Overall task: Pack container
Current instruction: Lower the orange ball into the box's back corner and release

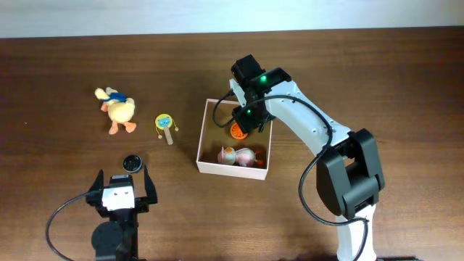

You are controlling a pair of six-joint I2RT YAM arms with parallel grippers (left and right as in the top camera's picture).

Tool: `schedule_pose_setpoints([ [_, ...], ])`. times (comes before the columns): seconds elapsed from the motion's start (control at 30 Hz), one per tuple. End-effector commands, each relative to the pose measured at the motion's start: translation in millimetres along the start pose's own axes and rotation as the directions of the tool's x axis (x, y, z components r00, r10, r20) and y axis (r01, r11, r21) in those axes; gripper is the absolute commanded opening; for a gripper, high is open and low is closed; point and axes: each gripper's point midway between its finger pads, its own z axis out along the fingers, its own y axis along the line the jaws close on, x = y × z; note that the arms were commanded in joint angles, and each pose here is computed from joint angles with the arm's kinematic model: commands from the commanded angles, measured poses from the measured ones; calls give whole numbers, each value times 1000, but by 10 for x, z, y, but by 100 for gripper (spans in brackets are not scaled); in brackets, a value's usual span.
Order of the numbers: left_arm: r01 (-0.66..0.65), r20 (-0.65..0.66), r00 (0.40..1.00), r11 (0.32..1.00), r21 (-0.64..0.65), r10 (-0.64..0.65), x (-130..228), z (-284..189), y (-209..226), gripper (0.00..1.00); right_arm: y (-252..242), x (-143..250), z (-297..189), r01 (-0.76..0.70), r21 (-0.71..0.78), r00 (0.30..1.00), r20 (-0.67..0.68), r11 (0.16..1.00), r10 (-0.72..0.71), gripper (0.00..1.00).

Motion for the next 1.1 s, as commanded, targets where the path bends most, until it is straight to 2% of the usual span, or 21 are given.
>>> schedule_pose_setpoints([
  [0.0, 5, 4, 1000, 1000, 13, -5, 12, 3, -29, 99, 50, 21, 42, 14, -41, 1000, -9, 999, -15, 56],
  [0.2, 5, 4, 1000, 1000, 13, -5, 12, 3, -29, 99, 224, 20, 29, 25, -131, 1000, -6, 991, -26, 54],
  [0.4, 5, 4, 1000, 1000, 13, -5, 12, 3, -29, 99, 400, 31, 33, 75, -144, 997, -4, 987, -77, 22],
  [0.53, 5, 4, 1000, 1000, 13, -5, 12, 3, -29, 99, 553, 21, 39, 113, -149, 993, 7, 982, -114, 5],
  [0.77, 5, 4, 1000, 1000, 13, -5, 12, 3, -29, 99, 694, -86, 113, 156, -134, 987, 51, 979, -150, 4],
  [1.07, 5, 4, 1000, 1000, 13, -5, 12, 3, -29, 99, 592, -68, 395, 156, -86, 988, 14, 984, -155, 4],
])
